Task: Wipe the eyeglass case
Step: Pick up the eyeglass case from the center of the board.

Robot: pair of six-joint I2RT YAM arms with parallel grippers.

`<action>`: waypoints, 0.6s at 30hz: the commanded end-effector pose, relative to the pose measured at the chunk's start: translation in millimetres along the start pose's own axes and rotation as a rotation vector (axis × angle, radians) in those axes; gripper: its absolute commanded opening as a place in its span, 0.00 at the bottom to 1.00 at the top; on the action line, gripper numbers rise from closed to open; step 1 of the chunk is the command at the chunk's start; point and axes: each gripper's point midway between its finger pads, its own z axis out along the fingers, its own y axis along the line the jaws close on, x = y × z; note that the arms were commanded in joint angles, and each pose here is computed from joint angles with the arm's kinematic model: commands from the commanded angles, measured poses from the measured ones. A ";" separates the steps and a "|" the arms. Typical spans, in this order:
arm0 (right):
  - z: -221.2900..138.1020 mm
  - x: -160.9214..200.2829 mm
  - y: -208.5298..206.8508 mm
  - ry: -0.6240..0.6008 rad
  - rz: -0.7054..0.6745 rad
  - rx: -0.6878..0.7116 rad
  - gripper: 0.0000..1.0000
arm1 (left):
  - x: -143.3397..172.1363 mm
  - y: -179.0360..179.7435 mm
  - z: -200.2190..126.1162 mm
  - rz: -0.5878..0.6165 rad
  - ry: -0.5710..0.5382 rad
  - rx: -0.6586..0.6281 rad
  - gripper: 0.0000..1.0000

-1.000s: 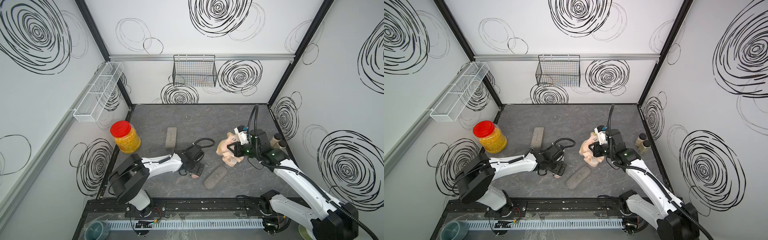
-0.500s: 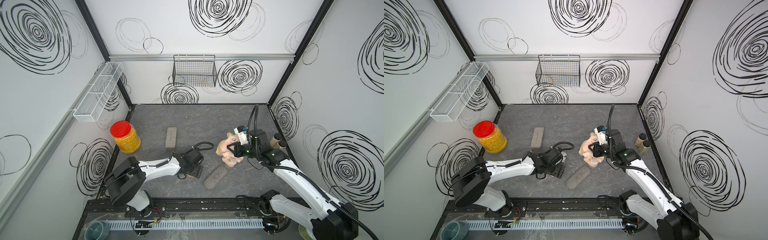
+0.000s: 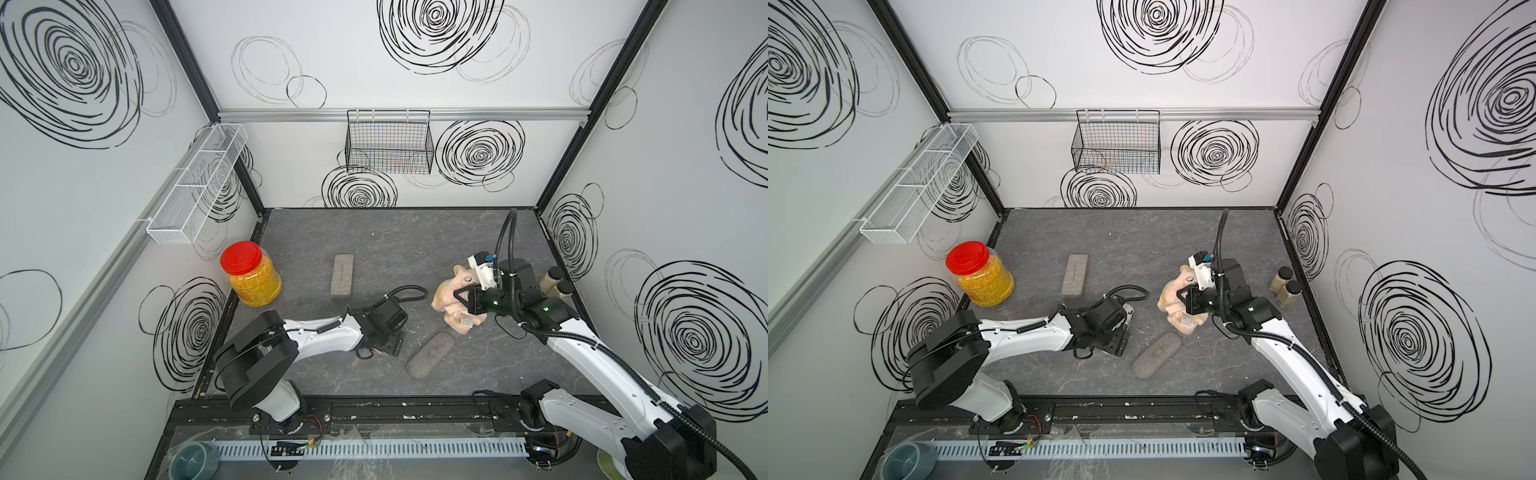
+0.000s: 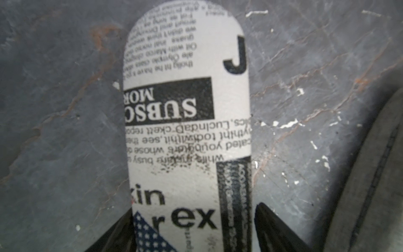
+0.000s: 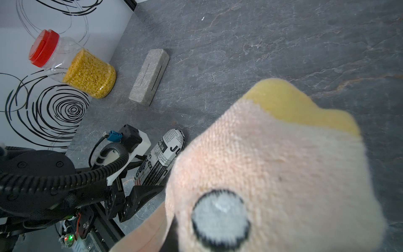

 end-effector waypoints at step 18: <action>-0.4 -9.0 8.9 -0.043 0.020 -0.045 0.00 | -9.0 -6.5 -24.7 0.090 -0.150 0.040 0.60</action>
